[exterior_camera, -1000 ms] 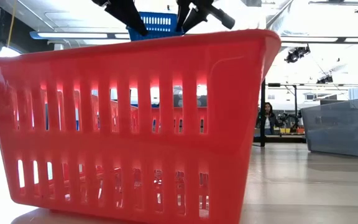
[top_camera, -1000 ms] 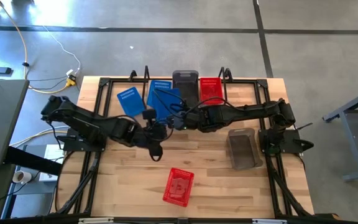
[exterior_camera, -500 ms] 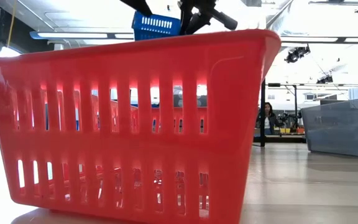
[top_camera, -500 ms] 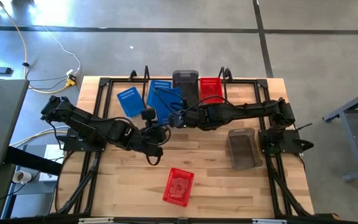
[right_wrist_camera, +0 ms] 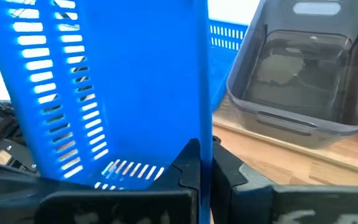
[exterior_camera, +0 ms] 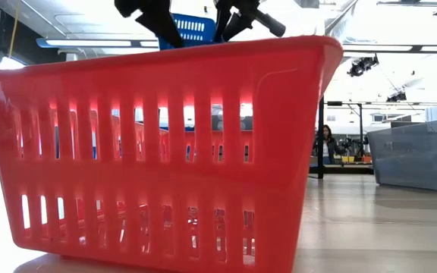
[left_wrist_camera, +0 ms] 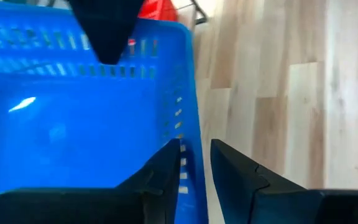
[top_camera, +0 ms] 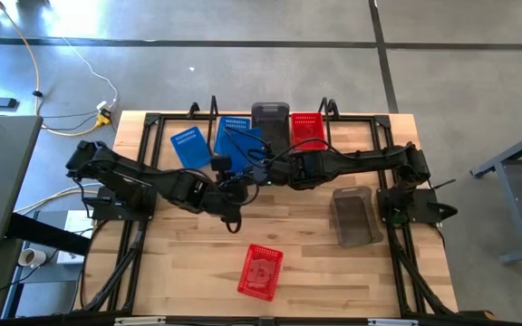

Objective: Stack baskets on shelf by color
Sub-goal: Stack the bottom blue bin on the blue bin on the shelf

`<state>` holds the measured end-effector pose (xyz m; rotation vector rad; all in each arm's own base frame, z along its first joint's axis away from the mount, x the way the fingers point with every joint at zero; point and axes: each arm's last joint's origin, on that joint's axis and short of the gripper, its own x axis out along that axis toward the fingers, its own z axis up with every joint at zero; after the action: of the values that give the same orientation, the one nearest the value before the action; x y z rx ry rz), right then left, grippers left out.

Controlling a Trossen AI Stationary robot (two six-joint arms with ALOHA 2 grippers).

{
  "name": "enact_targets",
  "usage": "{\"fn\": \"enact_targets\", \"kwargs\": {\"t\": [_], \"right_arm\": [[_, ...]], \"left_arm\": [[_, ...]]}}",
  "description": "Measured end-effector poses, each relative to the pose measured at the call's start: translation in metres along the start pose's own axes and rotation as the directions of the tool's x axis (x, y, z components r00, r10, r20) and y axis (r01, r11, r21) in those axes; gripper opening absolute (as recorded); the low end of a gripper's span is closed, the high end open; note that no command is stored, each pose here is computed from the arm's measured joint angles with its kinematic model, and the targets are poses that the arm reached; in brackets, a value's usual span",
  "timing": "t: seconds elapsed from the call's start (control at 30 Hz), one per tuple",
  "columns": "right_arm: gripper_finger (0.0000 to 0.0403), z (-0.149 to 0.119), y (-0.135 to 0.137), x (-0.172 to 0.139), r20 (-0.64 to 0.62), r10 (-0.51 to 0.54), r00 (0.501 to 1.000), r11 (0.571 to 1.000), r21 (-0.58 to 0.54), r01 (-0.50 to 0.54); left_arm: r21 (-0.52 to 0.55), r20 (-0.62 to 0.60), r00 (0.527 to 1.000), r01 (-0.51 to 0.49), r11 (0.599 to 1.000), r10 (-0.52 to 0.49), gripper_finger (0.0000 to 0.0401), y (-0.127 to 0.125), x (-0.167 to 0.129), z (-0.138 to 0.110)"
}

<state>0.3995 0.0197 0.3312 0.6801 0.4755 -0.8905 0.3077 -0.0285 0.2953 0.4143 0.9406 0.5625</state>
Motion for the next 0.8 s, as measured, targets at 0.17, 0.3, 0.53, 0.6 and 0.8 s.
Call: {"fn": "enact_targets", "kwargs": {"t": [0.17, 0.3, 0.53, 0.6, 0.8], "right_arm": [[0.0, 0.0, 0.0, 0.0001, -0.005, 0.002, 1.0, 1.0, 0.004, -0.002], [0.0, -0.0001, 0.0001, 0.0001, -0.009, 0.005, 1.0, 1.0, -0.004, -0.005], [0.0, 0.0, 0.0004, 0.0, -0.006, 0.006, 1.0, 0.998, -0.07, -0.007], [0.0, 0.0008, 0.0, 0.0007, -0.006, 0.006, 1.0, 0.996, -0.085, -0.006], [0.0001, 0.0064, -0.003, 0.0062, -0.049, 0.02, 0.999, 0.994, -0.11, -0.025]], "left_arm": [[0.002, 0.001, 0.998, -0.059, 0.998, 0.059, 0.0066, 0.0011, 0.0007, 0.0002], [0.013, -0.001, 0.999, -0.042, 0.999, 0.042, 0.0018, 0.0006, 0.0007, 0.0], [0.02, -0.002, 0.999, -0.04, 0.999, 0.04, 0.0006, -0.0003, -0.0001, -0.0005], [0.026, 0.0, 0.999, -0.04, 0.999, 0.04, 0.0005, 0.0003, -0.0008, -0.0006], [0.039, -0.004, 0.999, -0.039, 0.998, 0.039, 0.0003, 0.0009, -0.0014, -0.0013]]}}
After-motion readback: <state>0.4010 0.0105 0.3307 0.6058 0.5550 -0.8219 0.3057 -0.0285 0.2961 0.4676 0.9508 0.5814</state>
